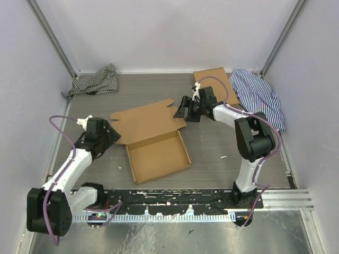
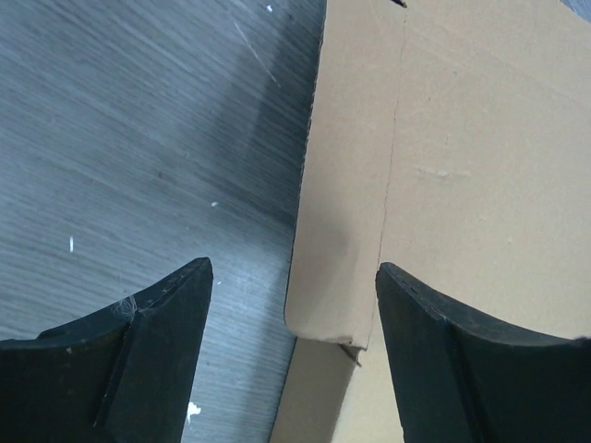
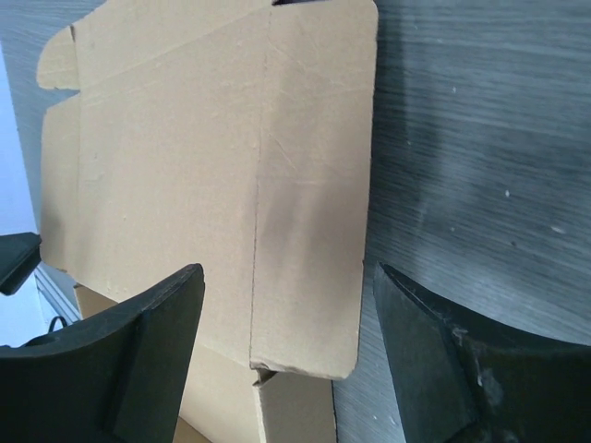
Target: Fold the paper box
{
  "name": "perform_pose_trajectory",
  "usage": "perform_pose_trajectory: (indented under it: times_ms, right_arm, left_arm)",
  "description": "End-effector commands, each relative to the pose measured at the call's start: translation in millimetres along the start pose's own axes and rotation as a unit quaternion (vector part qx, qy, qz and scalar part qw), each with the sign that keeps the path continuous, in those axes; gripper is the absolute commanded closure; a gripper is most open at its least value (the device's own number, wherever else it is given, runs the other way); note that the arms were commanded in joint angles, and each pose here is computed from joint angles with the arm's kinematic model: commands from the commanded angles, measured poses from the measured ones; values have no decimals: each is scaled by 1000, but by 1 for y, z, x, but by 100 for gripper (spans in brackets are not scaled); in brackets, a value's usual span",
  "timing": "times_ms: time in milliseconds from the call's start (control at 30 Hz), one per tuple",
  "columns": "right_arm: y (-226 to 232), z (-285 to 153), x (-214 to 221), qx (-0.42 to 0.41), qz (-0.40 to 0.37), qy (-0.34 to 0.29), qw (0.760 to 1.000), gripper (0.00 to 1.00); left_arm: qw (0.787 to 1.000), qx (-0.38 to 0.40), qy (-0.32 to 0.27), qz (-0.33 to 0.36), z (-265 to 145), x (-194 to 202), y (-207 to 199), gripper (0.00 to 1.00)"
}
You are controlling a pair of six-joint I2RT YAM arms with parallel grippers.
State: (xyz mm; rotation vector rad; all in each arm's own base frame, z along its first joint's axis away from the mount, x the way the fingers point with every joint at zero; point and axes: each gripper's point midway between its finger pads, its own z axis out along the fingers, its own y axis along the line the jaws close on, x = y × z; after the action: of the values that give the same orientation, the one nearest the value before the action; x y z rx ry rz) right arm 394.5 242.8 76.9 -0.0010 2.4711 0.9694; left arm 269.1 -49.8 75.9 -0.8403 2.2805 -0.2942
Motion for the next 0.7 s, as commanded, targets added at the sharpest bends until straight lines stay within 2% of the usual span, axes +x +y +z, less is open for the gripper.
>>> perform_pose_trajectory:
  times_ms: [0,100,300,467,667]
  right_arm:
    - [28,3,-28,-59,-30,-28,997,23]
    - [24,8,-26,-60,-25,-25,998,28]
    - [27,6,-26,-64,-31,-27,997,45]
    - [25,8,-30,-59,-34,-28,997,45]
    - [27,15,-28,-74,-31,-20,997,49]
  left_arm:
    - [999,22,-32,5,10,-21,-17,21]
    - [999,16,-26,11,19,-22,-20,22]
    - [1000,2,-17,25,34,-25,-22,22]
    - [999,-2,-41,31,38,-40,-26,22]
    - [999,1,-36,27,50,-50,-33,24]
